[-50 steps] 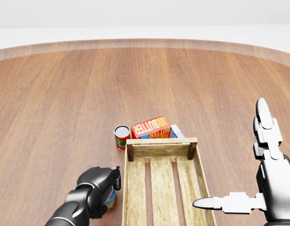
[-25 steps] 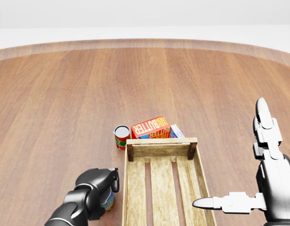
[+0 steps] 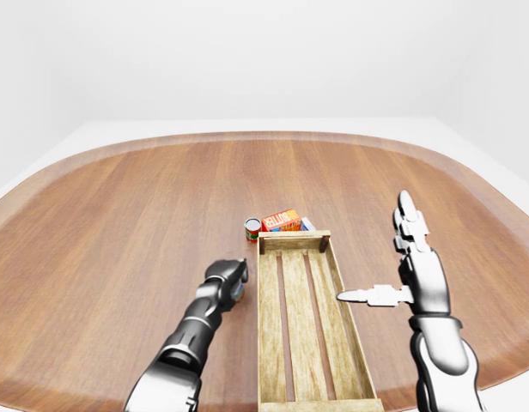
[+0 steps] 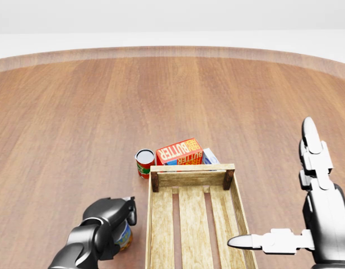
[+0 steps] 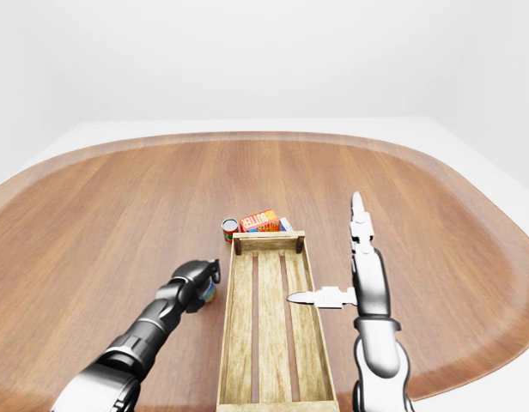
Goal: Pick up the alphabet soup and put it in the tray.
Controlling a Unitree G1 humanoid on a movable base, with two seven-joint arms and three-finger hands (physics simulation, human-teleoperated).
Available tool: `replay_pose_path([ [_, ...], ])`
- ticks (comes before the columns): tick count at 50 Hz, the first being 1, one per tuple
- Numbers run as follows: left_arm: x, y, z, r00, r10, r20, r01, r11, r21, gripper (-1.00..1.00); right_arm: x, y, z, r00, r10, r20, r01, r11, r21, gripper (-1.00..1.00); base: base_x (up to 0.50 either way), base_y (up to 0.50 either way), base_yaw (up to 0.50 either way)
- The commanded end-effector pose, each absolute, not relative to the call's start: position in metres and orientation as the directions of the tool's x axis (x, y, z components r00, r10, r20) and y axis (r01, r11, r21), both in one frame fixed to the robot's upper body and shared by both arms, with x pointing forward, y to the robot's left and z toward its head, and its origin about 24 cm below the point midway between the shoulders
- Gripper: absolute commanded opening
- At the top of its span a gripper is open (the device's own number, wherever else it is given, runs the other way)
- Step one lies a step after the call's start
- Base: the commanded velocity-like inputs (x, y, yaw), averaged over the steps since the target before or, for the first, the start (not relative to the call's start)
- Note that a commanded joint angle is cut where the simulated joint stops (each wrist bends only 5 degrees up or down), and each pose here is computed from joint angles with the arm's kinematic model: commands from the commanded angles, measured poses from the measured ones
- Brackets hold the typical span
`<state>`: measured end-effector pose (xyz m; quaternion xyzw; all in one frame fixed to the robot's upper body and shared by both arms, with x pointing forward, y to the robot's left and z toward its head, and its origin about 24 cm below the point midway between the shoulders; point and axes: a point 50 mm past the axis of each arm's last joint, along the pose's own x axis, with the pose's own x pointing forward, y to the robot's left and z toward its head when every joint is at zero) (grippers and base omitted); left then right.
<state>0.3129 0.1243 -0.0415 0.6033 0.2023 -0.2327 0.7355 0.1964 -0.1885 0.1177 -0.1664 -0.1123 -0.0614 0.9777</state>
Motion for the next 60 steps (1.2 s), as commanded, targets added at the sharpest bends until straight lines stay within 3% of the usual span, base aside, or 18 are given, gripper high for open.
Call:
replay_pose_path([
  [1,0.311,0.132,-0.033,0.835,-0.087,-0.543,0.549,0.192,0.813,-1.00,0.196,-0.188,0.117,0.968,-0.082,0.237,0.156,0.937,-0.313,1.00,0.00,0.00,0.00],
  [24,0.295,0.144,-0.013,0.865,-0.100,-0.492,0.500,0.270,0.823,-1.00,0.195,-0.188,0.119,0.967,-0.080,0.244,0.156,0.938,-0.311,1.00,0.00,0.00,0.00],
  [60,0.268,0.130,0.068,0.910,-0.227,-0.348,0.401,0.260,0.879,-1.00,0.194,-0.189,0.120,0.966,-0.076,0.248,0.154,0.938,-0.310,1.00,0.00,0.00,0.00],
])
